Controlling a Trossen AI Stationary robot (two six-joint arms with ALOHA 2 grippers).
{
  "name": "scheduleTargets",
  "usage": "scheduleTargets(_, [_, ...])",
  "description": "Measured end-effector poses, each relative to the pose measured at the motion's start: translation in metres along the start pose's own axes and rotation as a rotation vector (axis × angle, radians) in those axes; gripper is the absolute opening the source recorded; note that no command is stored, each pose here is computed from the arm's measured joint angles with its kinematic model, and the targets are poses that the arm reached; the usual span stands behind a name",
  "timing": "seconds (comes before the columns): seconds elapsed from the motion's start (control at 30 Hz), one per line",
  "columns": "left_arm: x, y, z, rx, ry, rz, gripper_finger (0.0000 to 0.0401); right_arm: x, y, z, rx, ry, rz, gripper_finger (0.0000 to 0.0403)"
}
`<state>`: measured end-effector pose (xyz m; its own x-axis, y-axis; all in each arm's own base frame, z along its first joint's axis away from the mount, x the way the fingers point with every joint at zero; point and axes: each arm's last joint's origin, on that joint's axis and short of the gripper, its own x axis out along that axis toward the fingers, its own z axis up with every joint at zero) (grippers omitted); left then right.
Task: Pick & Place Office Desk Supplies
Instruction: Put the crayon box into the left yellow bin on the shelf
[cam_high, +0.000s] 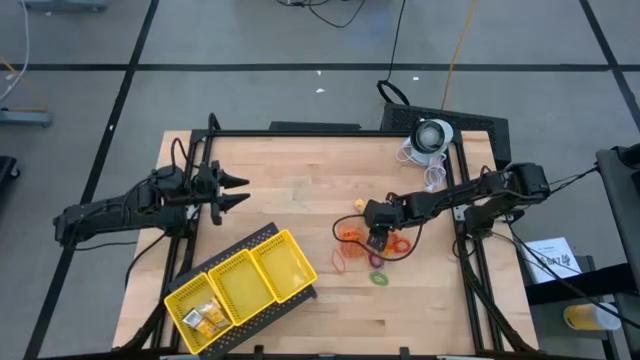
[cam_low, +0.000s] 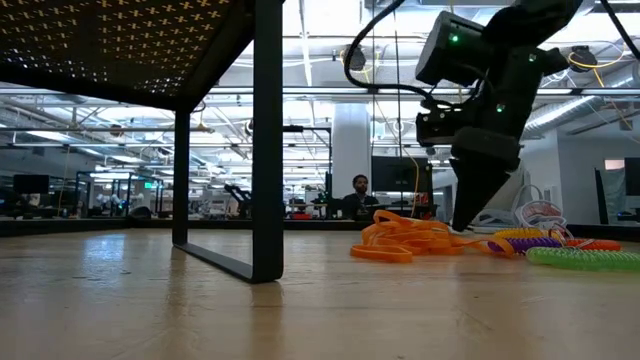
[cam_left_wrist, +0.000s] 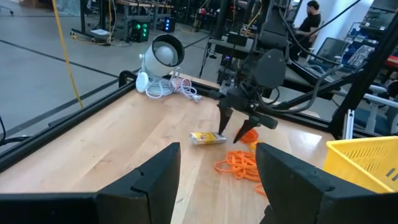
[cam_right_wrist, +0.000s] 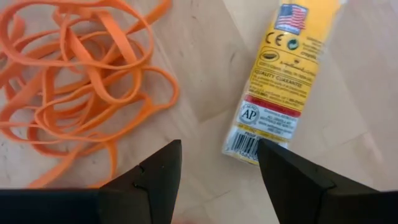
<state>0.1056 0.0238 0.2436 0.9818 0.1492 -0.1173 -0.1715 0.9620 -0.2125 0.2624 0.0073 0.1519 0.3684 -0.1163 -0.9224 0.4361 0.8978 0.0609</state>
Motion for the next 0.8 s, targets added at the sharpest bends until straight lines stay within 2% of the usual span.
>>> scheduleTargets(0.27, [0.000, 0.000, 0.000, -0.009, -0.002, 0.011, 0.0218, -0.013, -0.014, 0.004, -0.010, -0.022, -0.028, 0.0201])
scheduleTargets(0.4, [0.000, 0.001, 0.000, -0.015, -0.006, 0.033, 0.0218, -0.020, -0.020, 0.008, -0.018, -0.086, -0.101, 0.0201])
scheduleTargets(0.53, [0.000, 0.001, 0.000, -0.015, -0.007, 0.041, 0.0218, -0.015, -0.021, 0.006, -0.067, -0.141, -0.106, 0.0205])
scheduleTargets(0.8, [0.000, 0.001, 0.000, -0.027, -0.005, 0.044, 0.0218, 0.000, -0.027, -0.010, -0.079, -0.158, -0.099, 0.0267])
